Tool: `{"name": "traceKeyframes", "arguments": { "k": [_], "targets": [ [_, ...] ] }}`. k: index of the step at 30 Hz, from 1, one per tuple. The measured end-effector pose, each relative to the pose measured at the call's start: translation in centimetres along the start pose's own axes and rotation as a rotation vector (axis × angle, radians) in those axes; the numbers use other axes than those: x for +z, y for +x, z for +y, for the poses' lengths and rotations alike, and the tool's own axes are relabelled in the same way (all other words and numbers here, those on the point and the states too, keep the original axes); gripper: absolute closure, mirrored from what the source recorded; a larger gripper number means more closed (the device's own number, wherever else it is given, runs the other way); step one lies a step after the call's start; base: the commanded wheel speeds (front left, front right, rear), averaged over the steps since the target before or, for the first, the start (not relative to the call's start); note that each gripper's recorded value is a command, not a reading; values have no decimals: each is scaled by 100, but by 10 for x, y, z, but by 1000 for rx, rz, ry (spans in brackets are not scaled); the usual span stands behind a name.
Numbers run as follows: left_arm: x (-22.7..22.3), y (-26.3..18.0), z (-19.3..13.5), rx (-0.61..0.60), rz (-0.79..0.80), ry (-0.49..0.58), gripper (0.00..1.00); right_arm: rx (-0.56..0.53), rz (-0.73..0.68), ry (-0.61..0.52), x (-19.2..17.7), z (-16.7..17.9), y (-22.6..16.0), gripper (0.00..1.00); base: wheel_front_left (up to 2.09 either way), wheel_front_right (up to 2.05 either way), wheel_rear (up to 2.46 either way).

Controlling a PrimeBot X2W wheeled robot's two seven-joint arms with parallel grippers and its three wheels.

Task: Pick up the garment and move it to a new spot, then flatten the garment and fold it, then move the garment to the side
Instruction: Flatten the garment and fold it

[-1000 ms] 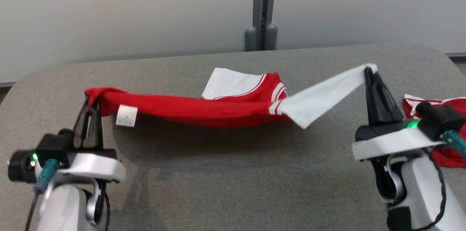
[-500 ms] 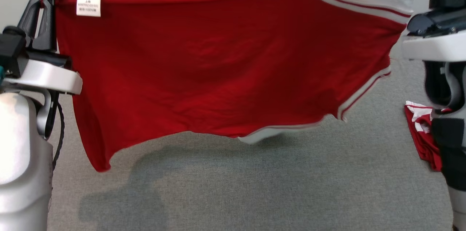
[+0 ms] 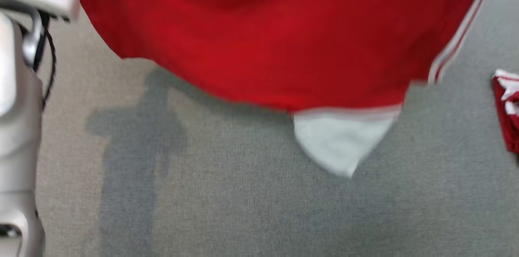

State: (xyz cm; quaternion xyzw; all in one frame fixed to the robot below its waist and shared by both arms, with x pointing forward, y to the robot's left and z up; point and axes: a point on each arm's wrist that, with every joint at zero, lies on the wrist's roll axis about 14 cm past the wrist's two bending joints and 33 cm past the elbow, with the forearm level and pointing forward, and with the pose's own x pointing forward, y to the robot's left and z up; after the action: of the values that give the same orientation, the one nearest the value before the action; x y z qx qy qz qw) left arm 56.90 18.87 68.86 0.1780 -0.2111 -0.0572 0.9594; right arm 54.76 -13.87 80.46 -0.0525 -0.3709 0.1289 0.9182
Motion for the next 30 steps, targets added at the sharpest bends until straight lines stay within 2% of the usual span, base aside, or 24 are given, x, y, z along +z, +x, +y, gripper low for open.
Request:
{"name": "traceKeyframes", "arguments": {
  "k": [6,10,13,17,23,26,28,30],
  "targets": [
    [-37,48,0,8,27,35,100,-10,22,-85,-45,-17,37,100,0,0,0],
    [-36,81,3,18,-27,65,100,-58,-3,-122,-59,-38,54,100,0,0,0],
    [-34,96,-4,11,-73,84,100,-76,-5,-151,-72,-47,58,100,0,0,0],
    [-64,94,-14,12,-31,39,100,-80,32,-158,-98,-51,50,100,0,0,0],
    [-149,45,-49,-13,182,-67,100,-64,208,-66,-169,-34,-10,100,0,0,0],
    [-183,7,-67,-1,292,-146,100,-75,303,-6,-196,-25,-53,100,0,0,0],
    [-202,-21,-73,47,363,-218,100,-96,355,32,-206,-22,-84,100,0,0,0],
    [-212,-44,-81,40,414,-238,100,-115,403,63,-212,-19,-112,100,0,0,0]
  ]
}}
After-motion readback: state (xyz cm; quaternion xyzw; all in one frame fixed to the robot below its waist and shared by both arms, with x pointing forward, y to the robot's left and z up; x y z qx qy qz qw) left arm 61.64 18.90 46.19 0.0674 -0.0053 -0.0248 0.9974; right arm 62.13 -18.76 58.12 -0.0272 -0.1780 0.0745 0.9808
